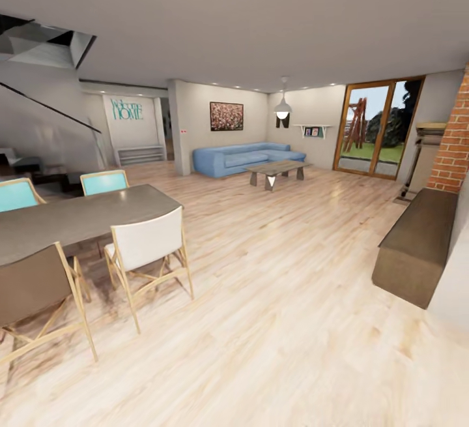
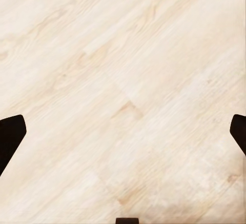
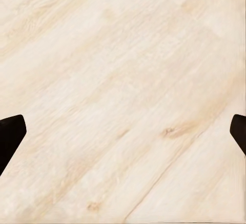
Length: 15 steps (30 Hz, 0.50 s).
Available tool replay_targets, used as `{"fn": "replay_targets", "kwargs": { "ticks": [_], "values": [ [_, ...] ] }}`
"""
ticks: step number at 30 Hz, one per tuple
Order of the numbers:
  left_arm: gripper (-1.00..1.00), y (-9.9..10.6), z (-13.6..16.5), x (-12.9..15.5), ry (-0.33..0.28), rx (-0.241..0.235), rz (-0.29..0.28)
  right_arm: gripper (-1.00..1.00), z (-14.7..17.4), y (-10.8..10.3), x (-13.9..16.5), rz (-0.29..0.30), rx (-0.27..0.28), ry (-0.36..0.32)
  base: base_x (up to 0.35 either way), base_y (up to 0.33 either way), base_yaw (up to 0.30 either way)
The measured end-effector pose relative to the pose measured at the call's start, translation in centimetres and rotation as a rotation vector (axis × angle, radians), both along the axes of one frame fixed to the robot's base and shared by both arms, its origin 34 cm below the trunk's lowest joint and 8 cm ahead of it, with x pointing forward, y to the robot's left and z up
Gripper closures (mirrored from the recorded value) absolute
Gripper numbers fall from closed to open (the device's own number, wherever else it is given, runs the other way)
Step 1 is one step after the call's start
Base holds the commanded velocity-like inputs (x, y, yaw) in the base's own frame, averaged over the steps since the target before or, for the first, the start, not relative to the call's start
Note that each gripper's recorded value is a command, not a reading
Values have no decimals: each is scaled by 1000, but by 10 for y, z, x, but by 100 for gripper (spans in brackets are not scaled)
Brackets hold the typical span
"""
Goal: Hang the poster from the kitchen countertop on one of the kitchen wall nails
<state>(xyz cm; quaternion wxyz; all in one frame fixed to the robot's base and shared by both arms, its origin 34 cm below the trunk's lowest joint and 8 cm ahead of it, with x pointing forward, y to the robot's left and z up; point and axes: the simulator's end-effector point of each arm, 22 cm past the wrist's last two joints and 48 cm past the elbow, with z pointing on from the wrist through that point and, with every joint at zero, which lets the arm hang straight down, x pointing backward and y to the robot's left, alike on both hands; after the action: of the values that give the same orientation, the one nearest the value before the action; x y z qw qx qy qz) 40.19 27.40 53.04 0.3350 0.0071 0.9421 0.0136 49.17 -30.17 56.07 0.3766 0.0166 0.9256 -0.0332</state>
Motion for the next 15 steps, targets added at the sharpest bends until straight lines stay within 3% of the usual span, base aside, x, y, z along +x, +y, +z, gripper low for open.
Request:
{"fn": "replay_targets", "kwargs": {
  "ticks": [15],
  "values": [
    [-100, 0, 2, 2, -7, 0, 0, -100, 2, 0, 2, 0, 0, -7, 0, 0, -267]
  ]
}}
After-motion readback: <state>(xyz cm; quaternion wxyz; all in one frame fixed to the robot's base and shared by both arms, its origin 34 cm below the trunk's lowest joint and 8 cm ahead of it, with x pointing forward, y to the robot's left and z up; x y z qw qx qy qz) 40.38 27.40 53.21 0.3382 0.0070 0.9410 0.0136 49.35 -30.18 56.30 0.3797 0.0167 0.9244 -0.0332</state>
